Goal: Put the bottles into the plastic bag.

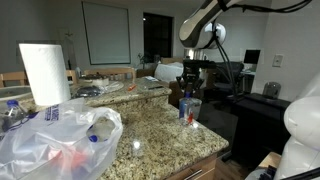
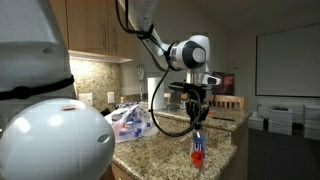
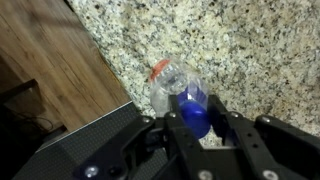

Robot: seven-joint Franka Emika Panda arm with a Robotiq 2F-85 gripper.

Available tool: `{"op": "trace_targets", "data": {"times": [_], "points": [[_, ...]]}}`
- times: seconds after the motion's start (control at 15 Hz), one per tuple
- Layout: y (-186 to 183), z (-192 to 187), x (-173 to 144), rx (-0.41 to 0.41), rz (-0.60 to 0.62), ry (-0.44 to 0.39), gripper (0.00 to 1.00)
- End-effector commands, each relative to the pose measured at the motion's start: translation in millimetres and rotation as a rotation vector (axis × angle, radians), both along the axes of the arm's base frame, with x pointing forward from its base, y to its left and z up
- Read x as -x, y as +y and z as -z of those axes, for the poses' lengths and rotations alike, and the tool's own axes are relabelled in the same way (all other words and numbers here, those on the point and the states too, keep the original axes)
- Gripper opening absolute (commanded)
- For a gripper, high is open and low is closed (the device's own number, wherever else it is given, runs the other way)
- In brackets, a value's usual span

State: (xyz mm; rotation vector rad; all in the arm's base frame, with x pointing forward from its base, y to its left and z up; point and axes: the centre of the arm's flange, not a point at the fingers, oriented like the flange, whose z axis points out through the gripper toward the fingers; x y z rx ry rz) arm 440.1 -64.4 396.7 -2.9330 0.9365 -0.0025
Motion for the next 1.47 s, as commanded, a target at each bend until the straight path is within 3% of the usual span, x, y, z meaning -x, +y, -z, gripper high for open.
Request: {"op": "trace_targets", "data": {"times": [0.0,0.27,0.47,0.93,1.4], "points": [[3.5,-20.0,5.3,-0.002,-0.038,-0.046,0.12],[18.2,-74.4,16.3,-0.003,-0.147,-0.193,0.12],[47.9,-103.3,9.9,-0.062,-0.253,-0.284,0.12],[117.1,-98.8,-49.9,-0.324,-0.471,-0.457,0.12],[174.3,-80.1,-96.6,-0.626,-0.706,-0.502,0.12]]}}
